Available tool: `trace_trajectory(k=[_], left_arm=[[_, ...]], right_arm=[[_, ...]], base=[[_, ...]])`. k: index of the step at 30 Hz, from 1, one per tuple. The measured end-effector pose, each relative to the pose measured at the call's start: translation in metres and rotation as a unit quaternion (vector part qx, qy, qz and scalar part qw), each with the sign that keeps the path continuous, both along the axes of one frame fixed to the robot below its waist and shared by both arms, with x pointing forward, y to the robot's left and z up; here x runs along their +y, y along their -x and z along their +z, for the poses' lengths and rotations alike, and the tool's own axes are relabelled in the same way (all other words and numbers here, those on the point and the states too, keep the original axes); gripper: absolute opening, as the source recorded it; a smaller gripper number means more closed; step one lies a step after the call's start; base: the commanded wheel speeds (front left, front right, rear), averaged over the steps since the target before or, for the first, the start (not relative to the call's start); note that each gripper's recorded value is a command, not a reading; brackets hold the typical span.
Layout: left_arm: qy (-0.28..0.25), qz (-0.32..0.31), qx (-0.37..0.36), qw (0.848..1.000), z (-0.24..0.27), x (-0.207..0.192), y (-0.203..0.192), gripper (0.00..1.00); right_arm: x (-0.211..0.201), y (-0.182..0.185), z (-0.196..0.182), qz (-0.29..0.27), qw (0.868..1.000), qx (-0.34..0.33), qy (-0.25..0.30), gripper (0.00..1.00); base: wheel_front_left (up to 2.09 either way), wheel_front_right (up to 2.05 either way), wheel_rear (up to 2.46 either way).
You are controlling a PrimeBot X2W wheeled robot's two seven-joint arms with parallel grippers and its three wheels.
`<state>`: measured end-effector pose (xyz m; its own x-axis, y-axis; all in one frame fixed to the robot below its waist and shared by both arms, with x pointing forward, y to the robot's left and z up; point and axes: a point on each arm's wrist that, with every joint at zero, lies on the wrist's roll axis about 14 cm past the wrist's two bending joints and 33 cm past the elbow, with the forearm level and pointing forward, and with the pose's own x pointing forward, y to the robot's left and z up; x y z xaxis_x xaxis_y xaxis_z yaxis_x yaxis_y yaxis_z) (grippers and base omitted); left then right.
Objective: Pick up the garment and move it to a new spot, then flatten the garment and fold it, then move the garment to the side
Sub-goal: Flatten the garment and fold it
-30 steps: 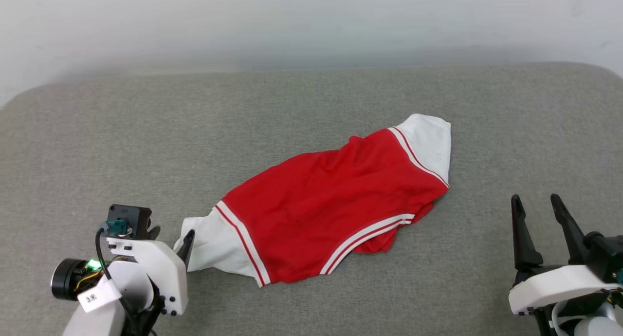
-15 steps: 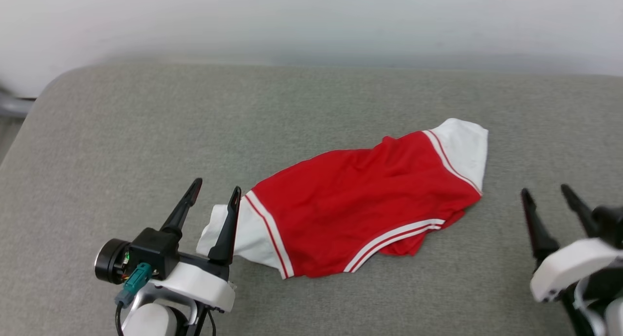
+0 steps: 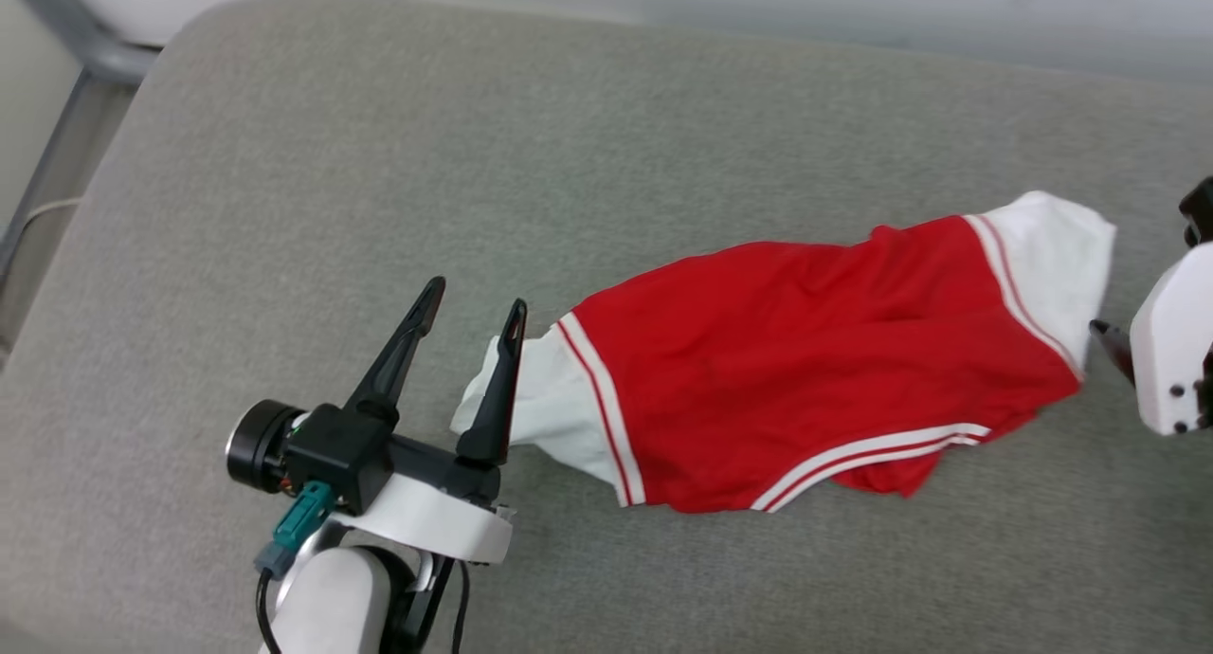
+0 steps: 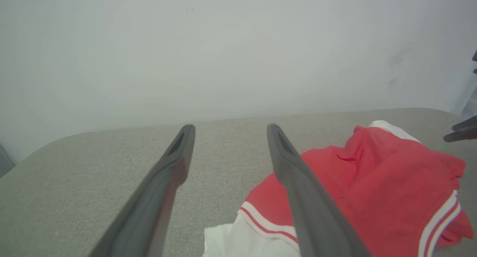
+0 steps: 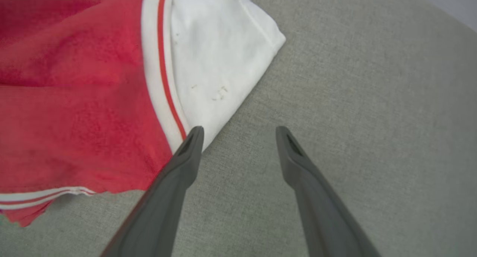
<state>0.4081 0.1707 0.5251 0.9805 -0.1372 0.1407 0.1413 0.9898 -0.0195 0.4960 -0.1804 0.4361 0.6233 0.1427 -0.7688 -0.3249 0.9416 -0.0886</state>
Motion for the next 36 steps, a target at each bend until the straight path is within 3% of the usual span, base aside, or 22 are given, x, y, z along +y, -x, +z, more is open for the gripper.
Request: trace_trajectory(k=[10,18,19,20,21,26,36], left_arm=[[-0.004,0.043,0.025,0.999,-0.015,0.025,0.0,1.0],[-0.009,0.058,0.038,0.998,-0.023,0.035,0.003,1.0],[-0.009,0.059,0.037,0.998,-0.022,0.035,0.003,1.0],[-0.009,0.059,0.037,0.998,-0.023,0.035,0.003,1.0],[-0.008,0.059,0.037,0.998,-0.023,0.035,0.003,1.0],[-0.006,0.047,0.036,0.998,-0.022,0.029,0.002,1.0],[0.007,0.017,0.027,0.999,-0.015,0.012,0.008,1.0]], right_arm=[[0.016,-0.042,-0.047,0.013,0.994,0.087,0.056,1.0],[0.021,-0.045,-0.079,0.022,0.989,0.121,0.08,1.0],[0.02,-0.044,-0.08,0.022,0.989,0.125,0.081,0.57],[0.02,-0.042,-0.081,0.024,0.988,0.128,0.083,0.23],[0.02,-0.04,-0.081,0.026,0.988,0.131,0.083,0.0],[0.013,-0.025,-0.079,0.024,0.986,0.144,0.079,0.0],[-0.045,0.035,-0.071,-0.024,0.983,0.161,0.082,0.0]], base=[[0.0,0.0,0.0],[0.0,0.0,0.0],[0.0,0.0,0.0],[0.0,0.0,0.0],[0.0,0.0,0.0],[0.0,0.0,0.0],[0.0,0.0,0.0]])
